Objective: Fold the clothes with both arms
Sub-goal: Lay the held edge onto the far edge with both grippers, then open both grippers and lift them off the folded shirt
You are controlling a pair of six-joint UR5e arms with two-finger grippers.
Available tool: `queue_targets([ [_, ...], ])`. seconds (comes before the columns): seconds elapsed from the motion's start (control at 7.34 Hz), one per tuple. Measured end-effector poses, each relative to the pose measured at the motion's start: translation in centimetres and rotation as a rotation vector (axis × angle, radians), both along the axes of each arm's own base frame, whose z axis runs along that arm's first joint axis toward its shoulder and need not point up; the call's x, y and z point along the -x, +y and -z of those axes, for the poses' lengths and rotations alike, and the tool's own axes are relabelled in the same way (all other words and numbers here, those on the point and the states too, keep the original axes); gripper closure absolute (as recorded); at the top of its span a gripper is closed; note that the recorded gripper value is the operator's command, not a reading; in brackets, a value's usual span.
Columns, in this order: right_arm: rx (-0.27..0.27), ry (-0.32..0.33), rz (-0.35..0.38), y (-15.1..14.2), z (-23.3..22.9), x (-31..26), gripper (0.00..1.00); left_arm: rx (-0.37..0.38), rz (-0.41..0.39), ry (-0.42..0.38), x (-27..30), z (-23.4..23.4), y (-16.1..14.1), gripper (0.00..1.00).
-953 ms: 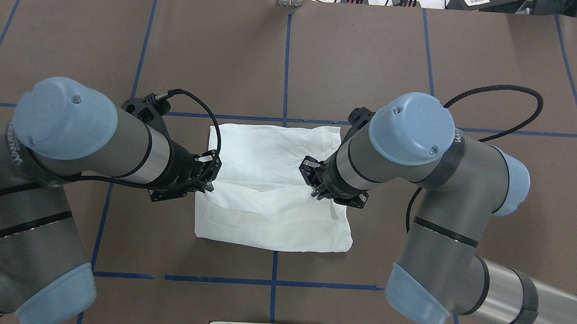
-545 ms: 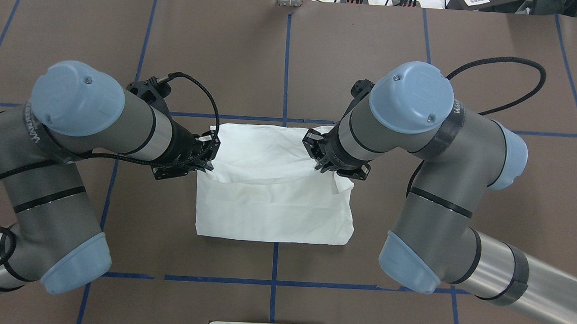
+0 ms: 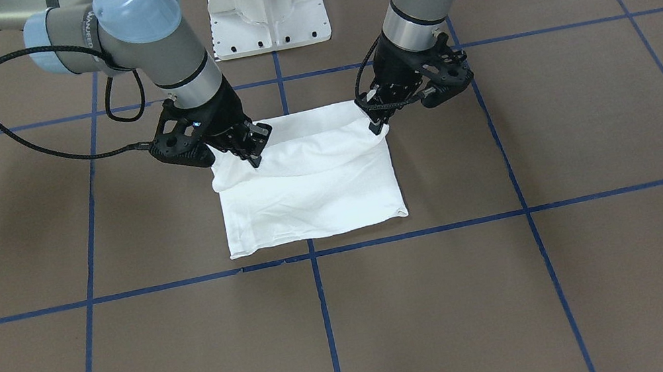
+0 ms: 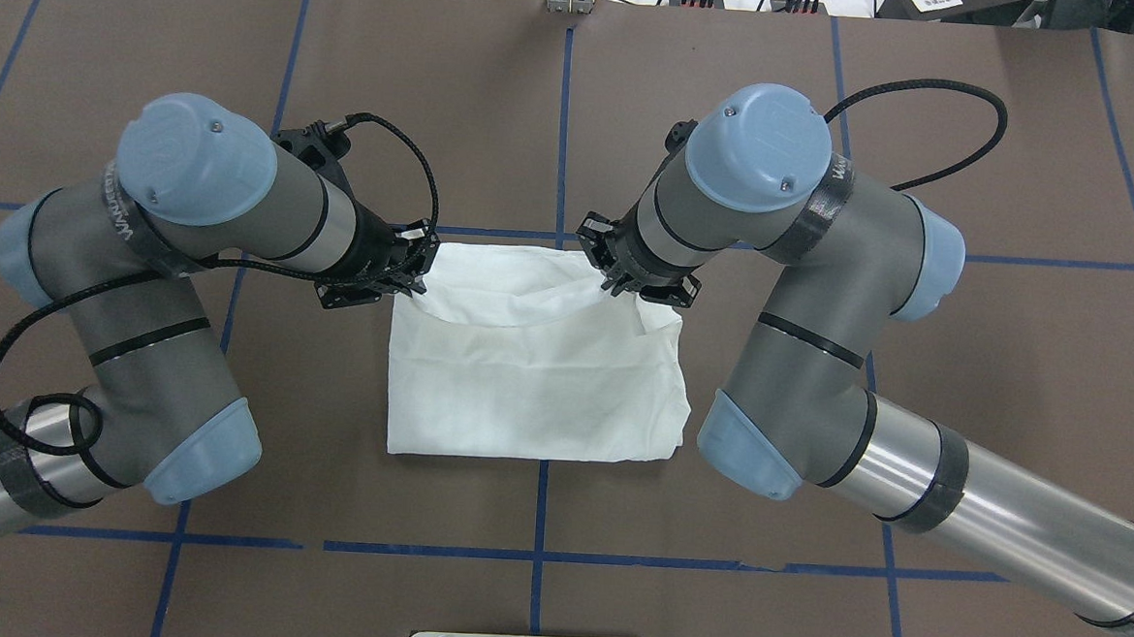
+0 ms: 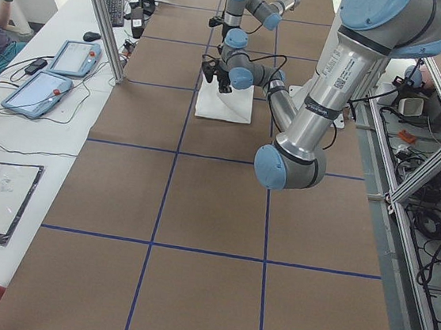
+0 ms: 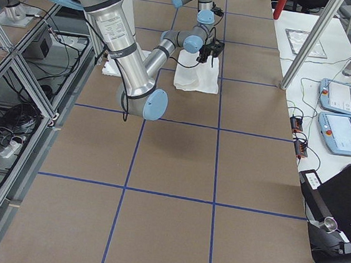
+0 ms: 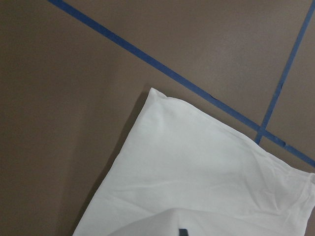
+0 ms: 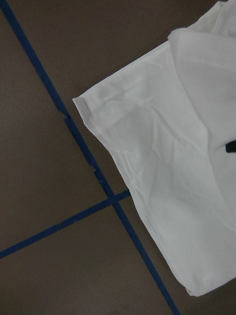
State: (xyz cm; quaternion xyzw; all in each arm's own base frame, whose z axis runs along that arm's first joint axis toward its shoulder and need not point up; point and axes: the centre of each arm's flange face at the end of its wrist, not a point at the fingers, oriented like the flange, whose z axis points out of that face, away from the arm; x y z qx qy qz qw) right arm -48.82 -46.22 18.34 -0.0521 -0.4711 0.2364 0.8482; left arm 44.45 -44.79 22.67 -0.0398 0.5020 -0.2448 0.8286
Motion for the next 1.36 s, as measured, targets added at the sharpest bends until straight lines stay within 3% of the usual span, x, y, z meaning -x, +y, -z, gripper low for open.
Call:
queue_targets([
  [0.95,0.036,0.029,-0.010,-2.0,-1.1,1.3,1.00,0.005,0.023,-0.010,-0.7,-1.8,-2.4,1.00],
  [1.09,0.037,0.030,-0.011,-2.2,-1.2,1.3,0.14,0.003,0.023,-0.007,-0.7,-1.7,-2.5,0.53],
  [1.23,0.036,0.030,-0.012,-2.3,-1.1,1.3,0.00,0.002,0.025,-0.005,-0.7,-1.5,-2.6,0.08],
  [1.36,0.036,0.030,-0.016,-2.6,-1.2,1.1,0.00,0.003,0.036,-0.005,-0.3,-1.4,-3.1,0.01],
])
